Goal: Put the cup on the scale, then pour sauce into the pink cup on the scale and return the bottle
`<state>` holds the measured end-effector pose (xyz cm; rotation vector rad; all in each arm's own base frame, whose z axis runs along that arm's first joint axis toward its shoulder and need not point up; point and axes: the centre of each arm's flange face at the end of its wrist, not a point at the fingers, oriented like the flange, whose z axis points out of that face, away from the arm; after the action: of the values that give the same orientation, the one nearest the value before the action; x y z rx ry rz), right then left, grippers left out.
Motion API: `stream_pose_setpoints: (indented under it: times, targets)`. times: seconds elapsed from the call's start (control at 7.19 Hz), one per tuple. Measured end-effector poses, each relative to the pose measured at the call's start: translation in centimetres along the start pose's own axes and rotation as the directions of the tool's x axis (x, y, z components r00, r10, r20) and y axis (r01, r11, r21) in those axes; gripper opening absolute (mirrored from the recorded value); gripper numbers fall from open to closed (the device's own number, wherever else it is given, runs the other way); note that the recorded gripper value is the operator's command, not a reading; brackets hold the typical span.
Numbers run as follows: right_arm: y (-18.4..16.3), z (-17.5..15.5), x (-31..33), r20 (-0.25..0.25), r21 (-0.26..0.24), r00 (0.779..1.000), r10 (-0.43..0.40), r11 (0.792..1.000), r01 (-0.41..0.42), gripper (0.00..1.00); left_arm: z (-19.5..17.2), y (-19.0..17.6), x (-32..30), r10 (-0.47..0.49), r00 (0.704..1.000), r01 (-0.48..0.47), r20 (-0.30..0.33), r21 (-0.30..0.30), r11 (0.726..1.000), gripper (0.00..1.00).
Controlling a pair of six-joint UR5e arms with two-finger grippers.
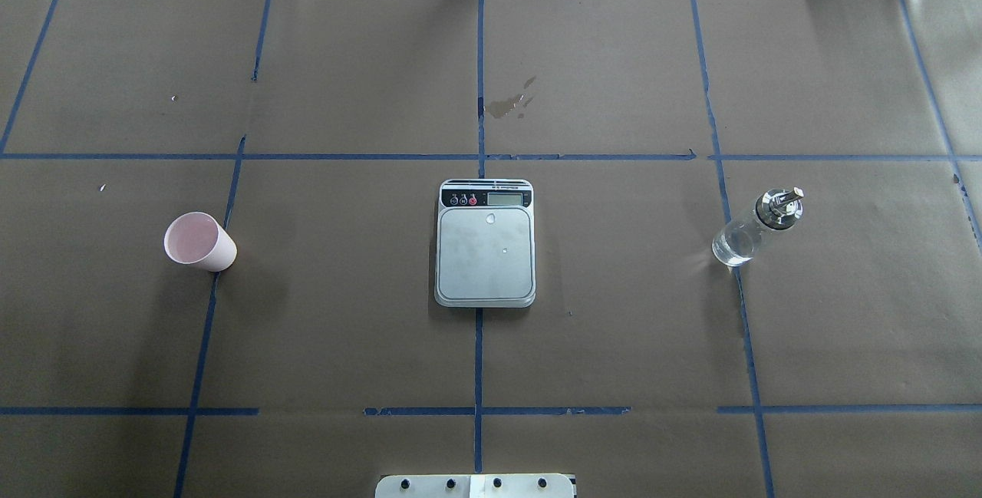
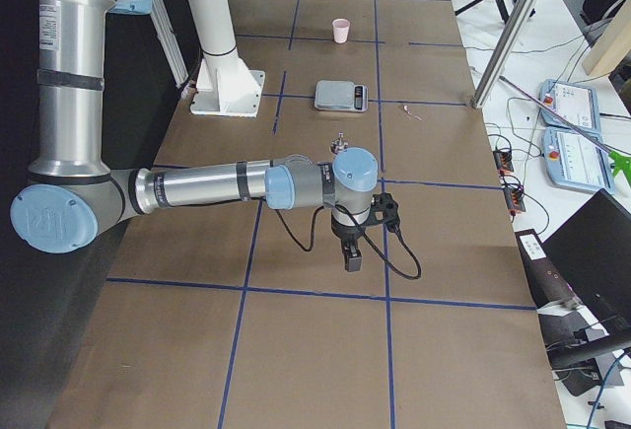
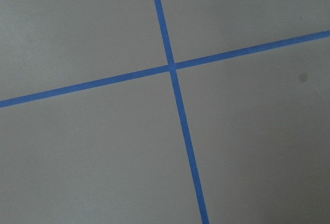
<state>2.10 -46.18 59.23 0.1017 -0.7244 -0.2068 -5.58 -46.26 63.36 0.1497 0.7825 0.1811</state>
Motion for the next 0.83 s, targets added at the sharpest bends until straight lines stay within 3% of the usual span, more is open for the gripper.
stream_pose_setpoints:
  times: [0.56, 0.83]
  targets:
    - [-3.2, -2.0, -1.5, -0.011, 0.048, 0.999, -0.032, 0.998, 0.033, 1.00, -1.8, -1.4, 1.7, 0.062, 0.998, -0.062, 0.009, 0.055, 0.997, 1.00]
    - [-5.9, -4.0, -3.1, -0.019, 0.091, 0.998, -0.065, 0.994, 0.066, 1.00, -3.4, -3.3, 3.3, 0.196, 0.980, -0.200, 0.043, 0.188, 0.962, 1.00]
